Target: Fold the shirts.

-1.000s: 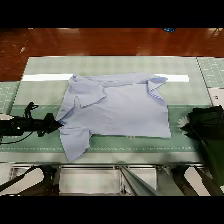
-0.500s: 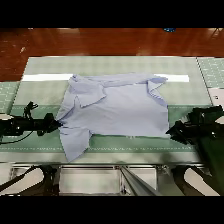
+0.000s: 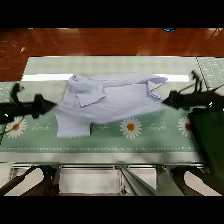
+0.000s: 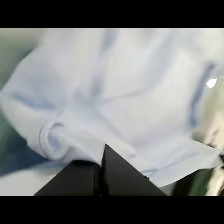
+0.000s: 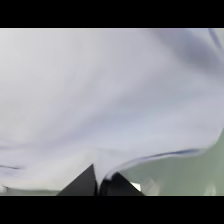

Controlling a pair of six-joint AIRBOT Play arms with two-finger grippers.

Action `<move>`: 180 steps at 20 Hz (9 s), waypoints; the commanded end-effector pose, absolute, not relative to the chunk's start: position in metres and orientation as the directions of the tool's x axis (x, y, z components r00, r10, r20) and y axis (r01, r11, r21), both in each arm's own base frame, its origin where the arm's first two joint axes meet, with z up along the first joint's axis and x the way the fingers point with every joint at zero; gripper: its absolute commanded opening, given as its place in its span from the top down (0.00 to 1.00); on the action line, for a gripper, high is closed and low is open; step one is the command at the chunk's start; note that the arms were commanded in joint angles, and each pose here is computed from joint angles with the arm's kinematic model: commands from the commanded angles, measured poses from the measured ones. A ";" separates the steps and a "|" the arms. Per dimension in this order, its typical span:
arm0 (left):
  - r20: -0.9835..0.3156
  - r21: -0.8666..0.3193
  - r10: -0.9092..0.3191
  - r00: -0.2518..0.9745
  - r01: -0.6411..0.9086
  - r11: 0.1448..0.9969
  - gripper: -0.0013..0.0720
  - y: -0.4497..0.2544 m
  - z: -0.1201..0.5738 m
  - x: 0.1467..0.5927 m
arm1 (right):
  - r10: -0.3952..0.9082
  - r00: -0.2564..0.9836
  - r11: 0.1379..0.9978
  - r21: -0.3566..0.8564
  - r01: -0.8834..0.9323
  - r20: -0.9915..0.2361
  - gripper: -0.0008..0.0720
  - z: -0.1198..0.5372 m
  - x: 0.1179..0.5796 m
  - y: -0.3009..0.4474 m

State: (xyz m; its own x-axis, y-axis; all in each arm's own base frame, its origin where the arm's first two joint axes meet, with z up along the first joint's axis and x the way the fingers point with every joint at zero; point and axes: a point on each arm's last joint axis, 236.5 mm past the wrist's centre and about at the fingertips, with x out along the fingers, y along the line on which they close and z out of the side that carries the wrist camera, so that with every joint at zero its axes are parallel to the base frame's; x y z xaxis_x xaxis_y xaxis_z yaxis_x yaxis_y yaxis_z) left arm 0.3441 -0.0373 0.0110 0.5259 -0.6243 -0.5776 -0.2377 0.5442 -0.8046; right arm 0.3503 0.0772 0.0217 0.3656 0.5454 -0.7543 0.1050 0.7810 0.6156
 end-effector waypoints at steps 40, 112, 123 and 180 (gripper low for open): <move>-0.723 -0.474 -0.288 0.628 -0.147 0.868 0.96 0.012 0.056 0.469 | 0.339 0.582 0.921 0.388 -0.044 -0.739 0.96 0.107 0.449 0.028; -0.846 -0.494 -0.534 0.018 -0.408 0.768 0.96 -0.085 -0.116 0.195 | 0.415 0.029 0.700 0.339 0.629 -0.909 0.42 -0.090 0.165 -0.025; -0.850 -0.494 -0.525 0.043 -0.411 0.766 0.96 -0.083 -0.117 0.201 | 0.576 0.139 0.592 0.528 0.609 -0.805 0.42 -0.120 0.225 0.013; -0.734 -0.468 -0.404 0.546 0.025 0.883 0.29 -0.093 0.040 0.336 | 0.551 0.347 0.610 0.650 0.454 -0.759 0.42 -0.087 0.408 -0.011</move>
State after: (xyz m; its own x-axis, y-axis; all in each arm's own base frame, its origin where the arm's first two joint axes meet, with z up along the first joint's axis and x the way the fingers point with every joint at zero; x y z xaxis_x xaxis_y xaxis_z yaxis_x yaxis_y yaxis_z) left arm 0.3356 -0.0857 0.0492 0.5438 -0.3854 -0.7455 0.0402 0.8993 -0.4355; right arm 0.4038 -0.0321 -0.0745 0.3754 0.4938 -0.7844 0.4688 0.6289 0.6203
